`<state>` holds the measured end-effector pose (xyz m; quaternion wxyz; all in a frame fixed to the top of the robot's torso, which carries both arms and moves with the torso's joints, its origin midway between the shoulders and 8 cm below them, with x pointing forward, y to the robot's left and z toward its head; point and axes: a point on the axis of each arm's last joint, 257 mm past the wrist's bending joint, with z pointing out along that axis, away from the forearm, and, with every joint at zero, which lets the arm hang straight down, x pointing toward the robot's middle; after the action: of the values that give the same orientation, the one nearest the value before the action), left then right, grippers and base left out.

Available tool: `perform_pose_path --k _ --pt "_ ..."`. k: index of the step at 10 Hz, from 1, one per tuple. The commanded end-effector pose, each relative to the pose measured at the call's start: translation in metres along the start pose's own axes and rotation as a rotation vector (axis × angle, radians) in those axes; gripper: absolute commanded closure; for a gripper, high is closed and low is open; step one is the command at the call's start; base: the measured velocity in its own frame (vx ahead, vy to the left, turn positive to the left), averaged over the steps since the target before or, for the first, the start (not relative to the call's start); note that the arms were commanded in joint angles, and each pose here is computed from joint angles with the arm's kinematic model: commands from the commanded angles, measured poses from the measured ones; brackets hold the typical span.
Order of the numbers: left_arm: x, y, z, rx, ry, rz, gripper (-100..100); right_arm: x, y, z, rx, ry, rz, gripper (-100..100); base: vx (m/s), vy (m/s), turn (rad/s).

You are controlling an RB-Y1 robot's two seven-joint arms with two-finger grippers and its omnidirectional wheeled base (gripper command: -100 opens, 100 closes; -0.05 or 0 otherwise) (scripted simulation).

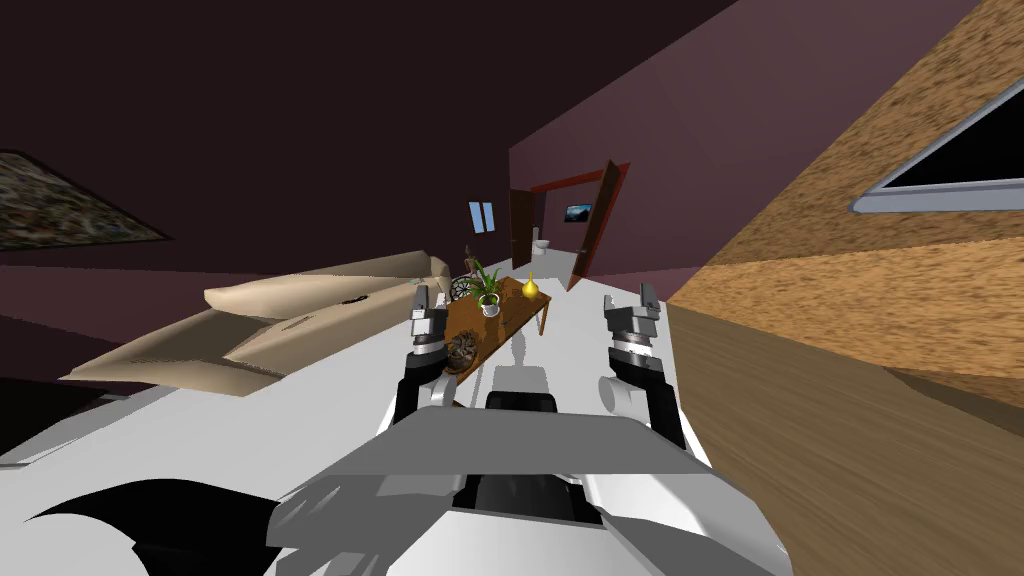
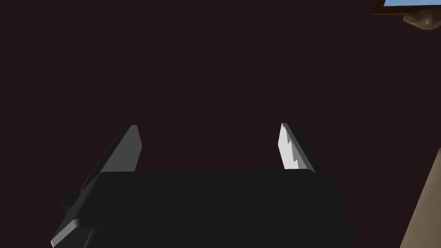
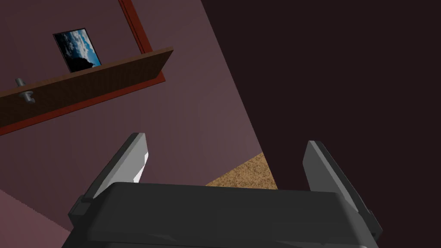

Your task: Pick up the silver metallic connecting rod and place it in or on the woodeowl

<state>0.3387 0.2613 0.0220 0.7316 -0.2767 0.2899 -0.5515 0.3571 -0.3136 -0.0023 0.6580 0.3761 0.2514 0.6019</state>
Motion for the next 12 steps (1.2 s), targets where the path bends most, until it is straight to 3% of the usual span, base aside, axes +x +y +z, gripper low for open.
perform_pose_path --k 1,3,6,10,11,12 --pt "0.003 0.007 -0.003 -0.018 0.031 0.001 -100 0.0 0.0 0.0 0.0 0.0 0.0 0 0.01 -0.008 -0.036" --pt "0.005 0.022 -0.008 -0.063 0.072 -0.005 -100 0.0 0.0 0.0 0.0 0.0 0.0 0 0.02 -0.024 -0.063" --pt "0.002 0.058 -0.022 -0.177 0.113 -0.036 -100 0.0 0.0 0.0 0.0 0.0 0.0 0 0.035 -0.034 -0.095" --pt "-0.014 0.118 -0.055 -0.385 0.116 -0.113 -100 0.0 0.0 0.0 0.0 0.0 0.0 0 0.04 -0.048 -0.131" --pt "-0.014 0.12 -0.056 -0.393 0.116 -0.112 -100 0.0 0.0 0.0 0.0 0.0 0.0 0 0.03 -0.029 -0.04" --pt "-0.019 0.136 -0.067 -0.454 0.107 -0.136 -100 0.0 0.0 0.0 0.0 0.0 0.0 0 0.028 -0.035 -0.09"
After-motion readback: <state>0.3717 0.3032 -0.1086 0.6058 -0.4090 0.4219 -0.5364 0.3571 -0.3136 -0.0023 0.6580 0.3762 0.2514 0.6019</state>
